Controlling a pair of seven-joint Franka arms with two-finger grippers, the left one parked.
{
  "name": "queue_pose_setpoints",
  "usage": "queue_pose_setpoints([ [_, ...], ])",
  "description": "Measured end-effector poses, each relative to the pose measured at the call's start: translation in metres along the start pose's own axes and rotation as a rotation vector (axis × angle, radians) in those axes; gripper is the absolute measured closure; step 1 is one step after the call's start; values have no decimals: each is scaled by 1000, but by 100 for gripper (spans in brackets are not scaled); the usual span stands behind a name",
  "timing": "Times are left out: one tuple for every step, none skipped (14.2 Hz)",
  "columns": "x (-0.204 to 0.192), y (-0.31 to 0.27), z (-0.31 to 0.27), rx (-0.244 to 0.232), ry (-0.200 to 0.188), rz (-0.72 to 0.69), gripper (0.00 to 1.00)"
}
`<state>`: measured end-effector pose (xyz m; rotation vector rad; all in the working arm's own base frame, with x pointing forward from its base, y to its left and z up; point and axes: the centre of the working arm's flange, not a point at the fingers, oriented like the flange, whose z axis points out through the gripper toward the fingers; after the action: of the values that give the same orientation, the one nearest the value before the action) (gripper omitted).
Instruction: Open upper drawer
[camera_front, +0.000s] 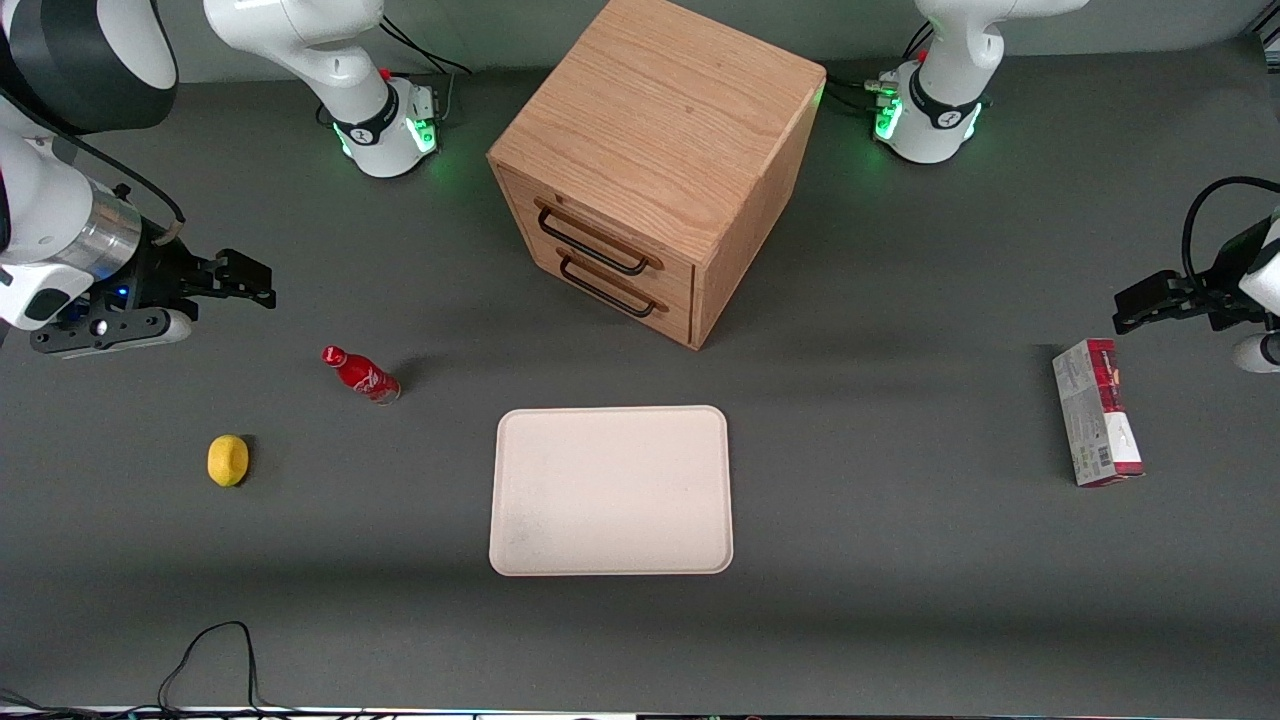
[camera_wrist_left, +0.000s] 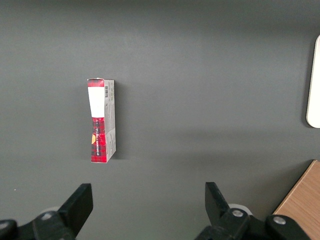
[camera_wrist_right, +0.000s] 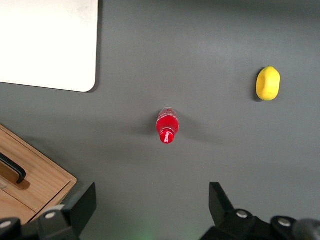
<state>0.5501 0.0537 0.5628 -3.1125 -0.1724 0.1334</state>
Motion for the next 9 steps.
queue_pose_setpoints([
  [0,0,0,0,0,1,0],
  [0,1,0,0,0,2,0],
  [0,2,0,0,-1,4,0],
  [0,3,0,0,-1,6,0],
  [0,5,1,1,-4,10,0],
  [-1,9,1,2,-9,16,0],
  [-2,11,1,2,-14,21,0],
  [-2,12,1,2,-16,23,0],
  [-2,13,2,2,-16,23,0],
])
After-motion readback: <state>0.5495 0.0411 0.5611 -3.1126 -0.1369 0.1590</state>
